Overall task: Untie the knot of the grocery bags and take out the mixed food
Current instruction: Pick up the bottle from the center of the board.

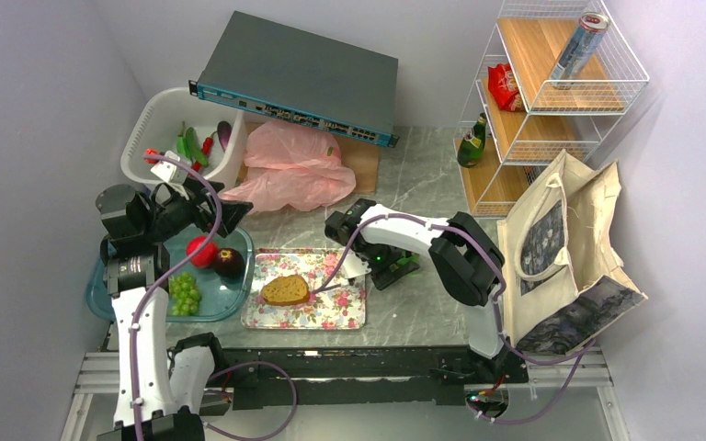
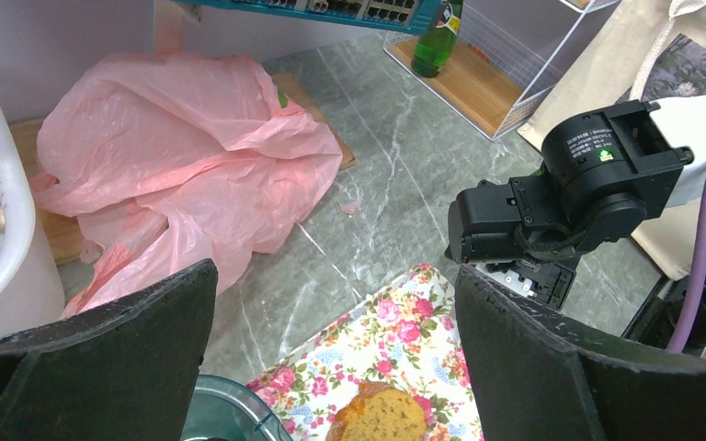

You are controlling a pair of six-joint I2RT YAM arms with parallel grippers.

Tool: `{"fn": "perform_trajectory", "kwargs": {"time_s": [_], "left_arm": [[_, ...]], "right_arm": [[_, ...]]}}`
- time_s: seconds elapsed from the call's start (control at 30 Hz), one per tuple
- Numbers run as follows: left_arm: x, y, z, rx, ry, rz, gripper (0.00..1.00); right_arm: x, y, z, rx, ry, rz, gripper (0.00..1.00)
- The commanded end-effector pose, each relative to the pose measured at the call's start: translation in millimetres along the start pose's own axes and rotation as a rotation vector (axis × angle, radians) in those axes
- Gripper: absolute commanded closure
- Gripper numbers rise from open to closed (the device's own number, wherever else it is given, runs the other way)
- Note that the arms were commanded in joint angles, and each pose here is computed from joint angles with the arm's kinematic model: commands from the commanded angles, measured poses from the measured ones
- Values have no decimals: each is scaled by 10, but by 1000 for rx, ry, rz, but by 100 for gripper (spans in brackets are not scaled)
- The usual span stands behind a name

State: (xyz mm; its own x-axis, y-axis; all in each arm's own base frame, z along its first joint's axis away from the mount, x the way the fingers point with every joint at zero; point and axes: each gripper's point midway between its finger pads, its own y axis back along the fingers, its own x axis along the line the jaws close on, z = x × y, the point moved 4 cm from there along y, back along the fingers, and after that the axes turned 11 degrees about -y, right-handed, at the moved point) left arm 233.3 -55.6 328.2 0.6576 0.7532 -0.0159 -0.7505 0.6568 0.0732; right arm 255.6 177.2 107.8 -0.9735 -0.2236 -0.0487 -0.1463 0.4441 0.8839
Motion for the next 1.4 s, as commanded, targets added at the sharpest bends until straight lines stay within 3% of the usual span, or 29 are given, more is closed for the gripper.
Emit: {"fn": "perform_trajectory", "kwargs": {"time_s": [0.0,0.13,0.3,0.9,1.37], "left_arm": [[-16,3,103,-30,-32,-18,1],[-17,9,94,-29,-39,-16,1],[0,-1,87,-32,-35,-13,1],[37,-4,40,-38,-38,14,1],[74,-21,25,-50,-22,25,1]], "right_arm": [[-1,-15,-183,54,11,13,17],[-90,-36,-285,58,-3,1,37],[-262,-48,-444,58,-12,-38,49],[-1257,-392,-1115,111,-62,-75,60],[-1146,-603,-1483,131,-28,25,62]]}}
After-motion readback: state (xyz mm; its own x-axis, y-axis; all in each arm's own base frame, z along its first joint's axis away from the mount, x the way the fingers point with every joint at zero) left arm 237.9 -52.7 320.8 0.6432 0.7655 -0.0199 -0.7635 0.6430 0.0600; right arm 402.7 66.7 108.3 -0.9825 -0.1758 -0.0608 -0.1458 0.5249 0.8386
